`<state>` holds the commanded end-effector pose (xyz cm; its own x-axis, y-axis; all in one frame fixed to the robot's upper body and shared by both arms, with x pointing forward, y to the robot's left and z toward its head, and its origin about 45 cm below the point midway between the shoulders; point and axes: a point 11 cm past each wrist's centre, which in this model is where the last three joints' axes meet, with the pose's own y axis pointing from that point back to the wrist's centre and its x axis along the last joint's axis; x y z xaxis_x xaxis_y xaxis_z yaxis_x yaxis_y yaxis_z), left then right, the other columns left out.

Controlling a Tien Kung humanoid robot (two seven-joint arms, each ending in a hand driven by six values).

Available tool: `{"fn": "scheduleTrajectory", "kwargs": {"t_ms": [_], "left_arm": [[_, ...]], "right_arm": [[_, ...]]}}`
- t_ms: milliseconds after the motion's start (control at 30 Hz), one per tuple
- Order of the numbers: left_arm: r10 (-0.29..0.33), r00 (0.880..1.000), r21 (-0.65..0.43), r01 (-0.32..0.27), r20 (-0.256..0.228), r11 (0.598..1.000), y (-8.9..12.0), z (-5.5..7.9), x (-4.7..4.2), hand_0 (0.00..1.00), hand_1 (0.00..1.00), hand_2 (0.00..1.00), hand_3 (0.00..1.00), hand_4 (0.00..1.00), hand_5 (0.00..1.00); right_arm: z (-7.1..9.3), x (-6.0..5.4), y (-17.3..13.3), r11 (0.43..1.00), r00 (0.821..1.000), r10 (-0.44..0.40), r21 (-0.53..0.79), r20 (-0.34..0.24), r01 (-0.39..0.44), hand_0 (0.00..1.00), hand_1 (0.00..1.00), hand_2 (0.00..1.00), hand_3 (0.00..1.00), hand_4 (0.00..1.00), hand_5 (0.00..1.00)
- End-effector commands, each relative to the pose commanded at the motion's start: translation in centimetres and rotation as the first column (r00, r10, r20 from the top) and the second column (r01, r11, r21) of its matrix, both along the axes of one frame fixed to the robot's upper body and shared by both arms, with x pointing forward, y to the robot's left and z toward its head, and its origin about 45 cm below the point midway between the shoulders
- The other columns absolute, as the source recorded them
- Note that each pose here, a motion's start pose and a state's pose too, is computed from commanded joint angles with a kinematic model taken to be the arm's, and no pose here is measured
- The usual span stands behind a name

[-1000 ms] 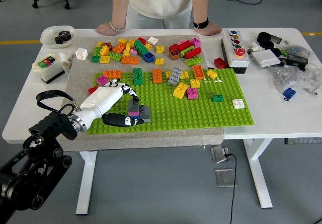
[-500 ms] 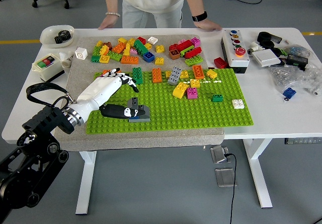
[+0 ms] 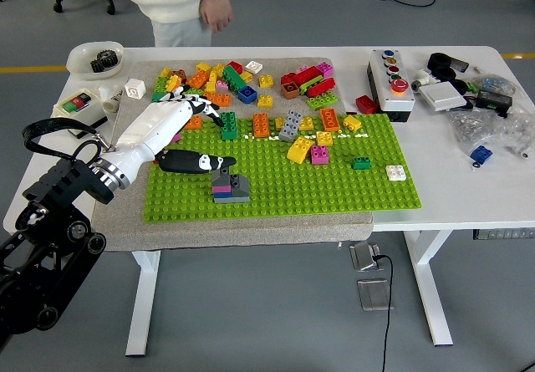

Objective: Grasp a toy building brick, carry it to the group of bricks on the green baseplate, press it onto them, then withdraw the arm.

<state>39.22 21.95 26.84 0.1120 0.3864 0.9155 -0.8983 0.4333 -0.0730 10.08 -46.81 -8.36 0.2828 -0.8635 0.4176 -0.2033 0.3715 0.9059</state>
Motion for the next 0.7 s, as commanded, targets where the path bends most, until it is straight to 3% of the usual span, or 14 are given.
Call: {"fn": "scheduleTrajectory", "kwargs": {"t_ms": [133, 167, 333, 367, 533, 567, 700], "left_arm": [[0.002, 1.000, 0.005, -0.002, 0.025, 1.000, 0.4, 0.6, 0.04, 0.998, 0.864, 0.800, 0.653, 0.998, 0.597], [0.000, 0.999, 0.006, 0.000, 0.033, 1.000, 0.5, 0.8, -0.01, 0.998, 0.852, 0.800, 0.757, 0.998, 0.592], [-0.009, 0.999, 0.008, 0.008, 0.052, 1.000, 0.8, 1.4, -0.23, 0.998, 0.852, 0.800, 0.757, 0.998, 0.592], [-0.010, 0.999, 0.009, 0.009, 0.053, 1.000, 0.8, 1.5, -0.26, 0.992, 0.846, 0.799, 0.827, 0.998, 0.564], [-0.016, 0.998, 0.009, 0.015, 0.065, 1.000, 1.2, 1.9, -0.63, 0.992, 0.846, 0.799, 0.827, 0.998, 0.564], [-0.017, 0.998, 0.011, 0.016, 0.067, 1.000, 1.3, 2.0, -0.70, 0.981, 0.857, 0.810, 0.853, 0.998, 0.503], [-0.025, 0.997, 0.012, 0.024, 0.077, 1.000, 1.4, 2.4, -0.82, 0.981, 0.857, 0.810, 0.853, 0.998, 0.503]], "right_arm": [[0.0, 0.0, 0.0, 1.000, 1.000, 0.002, 0.000, 0.000, -0.002, 0.741, 0.642, 0.694, 0.561, 0.818, 0.498], [0.0, 0.0, 0.0, 1.000, 1.000, 0.003, 0.000, -0.001, -0.003, 0.741, 0.642, 0.693, 0.561, 0.818, 0.498], [-0.1, 0.0, 0.1, 1.000, 1.000, 0.006, 0.001, -0.003, -0.006, 0.741, 0.642, 0.693, 0.561, 0.818, 0.498], [-0.1, 0.0, 0.2, 1.000, 1.000, 0.007, 0.001, -0.004, -0.007, 0.740, 0.642, 0.693, 0.562, 0.818, 0.499], [-0.1, -0.1, 0.3, 1.000, 1.000, 0.009, 0.002, -0.006, -0.009, 0.740, 0.642, 0.693, 0.562, 0.818, 0.499], [-0.2, -0.2, 0.3, 1.000, 1.000, 0.009, 0.002, -0.007, -0.009, 0.741, 0.644, 0.693, 0.561, 0.818, 0.500], [-0.3, -0.4, 0.5, 1.000, 1.000, 0.005, 0.005, -0.011, -0.005, 0.741, 0.644, 0.693, 0.561, 0.818, 0.500]]}}
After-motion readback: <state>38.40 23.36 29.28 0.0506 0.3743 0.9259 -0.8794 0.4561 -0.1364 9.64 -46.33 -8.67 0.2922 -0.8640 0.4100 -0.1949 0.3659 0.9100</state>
